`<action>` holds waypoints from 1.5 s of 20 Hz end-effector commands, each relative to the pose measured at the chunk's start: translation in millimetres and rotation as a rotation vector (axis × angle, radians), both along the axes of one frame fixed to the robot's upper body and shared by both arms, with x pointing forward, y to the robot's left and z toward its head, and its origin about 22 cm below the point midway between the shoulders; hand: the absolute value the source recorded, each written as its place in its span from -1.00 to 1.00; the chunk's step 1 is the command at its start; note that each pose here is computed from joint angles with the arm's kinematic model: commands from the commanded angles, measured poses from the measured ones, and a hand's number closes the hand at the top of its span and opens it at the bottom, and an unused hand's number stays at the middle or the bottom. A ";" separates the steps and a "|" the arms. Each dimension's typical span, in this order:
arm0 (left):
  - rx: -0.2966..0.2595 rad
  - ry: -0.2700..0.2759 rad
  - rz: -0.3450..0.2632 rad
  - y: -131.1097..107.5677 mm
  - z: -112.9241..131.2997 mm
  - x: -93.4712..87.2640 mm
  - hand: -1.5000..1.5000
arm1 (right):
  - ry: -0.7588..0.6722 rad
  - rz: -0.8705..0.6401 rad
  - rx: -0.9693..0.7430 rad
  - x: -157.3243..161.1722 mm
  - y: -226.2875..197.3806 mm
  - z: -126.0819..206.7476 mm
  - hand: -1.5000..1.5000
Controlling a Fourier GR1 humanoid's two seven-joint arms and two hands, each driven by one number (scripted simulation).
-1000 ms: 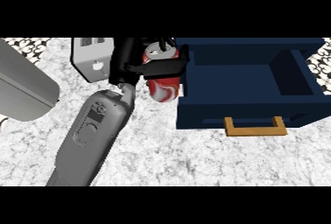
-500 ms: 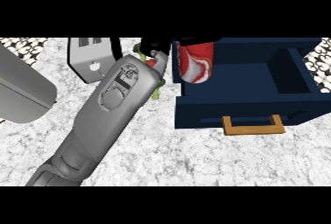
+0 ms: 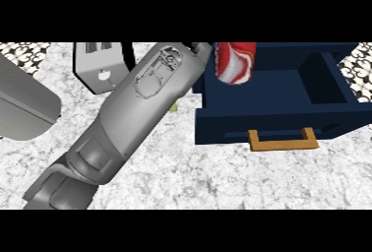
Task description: Pick up the can, place it into the drawer and close the drawer
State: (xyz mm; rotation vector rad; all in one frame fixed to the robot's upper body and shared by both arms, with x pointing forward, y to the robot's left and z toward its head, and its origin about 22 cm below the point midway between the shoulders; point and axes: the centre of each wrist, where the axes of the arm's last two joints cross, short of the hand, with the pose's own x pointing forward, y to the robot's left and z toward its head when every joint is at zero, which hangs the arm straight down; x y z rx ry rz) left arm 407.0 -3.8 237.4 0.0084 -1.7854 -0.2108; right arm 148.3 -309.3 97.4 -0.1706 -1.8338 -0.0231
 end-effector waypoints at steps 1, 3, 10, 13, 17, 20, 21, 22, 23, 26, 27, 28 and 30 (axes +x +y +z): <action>0.017 0.000 0.009 -2.1 -6.9 12.4 1.00 | 0.010 0.020 -0.004 -0.2 2.2 0.2 -1.00; 0.016 -0.005 0.033 -12.8 2.8 8.8 1.00 | -0.016 0.014 0.008 15.6 -6.3 -1.1 -1.00; 0.065 0.022 0.022 -18.3 1.5 15.1 1.00 | 0.002 0.013 -0.015 14.6 9.2 4.6 -1.00; 0.067 0.020 0.039 -17.0 -2.4 18.2 1.00 | 0.007 0.007 -0.022 15.2 6.8 -2.4 -1.00; 0.115 -0.021 0.063 -15.3 -24.0 17.9 1.00 | -0.011 0.012 -0.016 28.0 8.5 7.0 -1.00; 0.127 -0.026 0.102 -17.3 -30.2 15.9 1.00 | -0.012 0.018 -0.007 24.7 14.1 12.6 -1.00; 0.128 0.004 0.093 -12.9 -34.7 19.4 1.00 | -0.002 0.001 0.003 30.8 12.2 3.4 -1.00; 0.148 -0.027 0.097 -10.2 -34.8 23.1 1.00 | -0.009 0.041 -0.007 21.5 15.0 5.6 -1.00; 0.153 -0.028 0.099 -17.4 -31.1 17.6 1.00 | -0.030 0.023 -0.017 30.0 12.6 10.1 -1.00; 0.176 -0.010 0.109 -6.3 -52.4 22.4 1.00 | -0.016 0.027 -0.018 28.1 8.9 6.1 -1.00; 0.185 -0.016 0.118 -5.6 -48.0 25.4 1.00 | -0.023 0.034 -0.008 38.1 11.7 15.0 -1.00; 0.187 -0.026 0.118 -9.1 -46.9 22.6 1.00 | -0.025 0.039 0.006 38.8 11.1 6.4 -1.00; 0.185 -0.038 0.120 -9.9 -57.5 18.1 1.00 | -0.024 0.028 -0.022 40.8 8.9 0.8 -1.00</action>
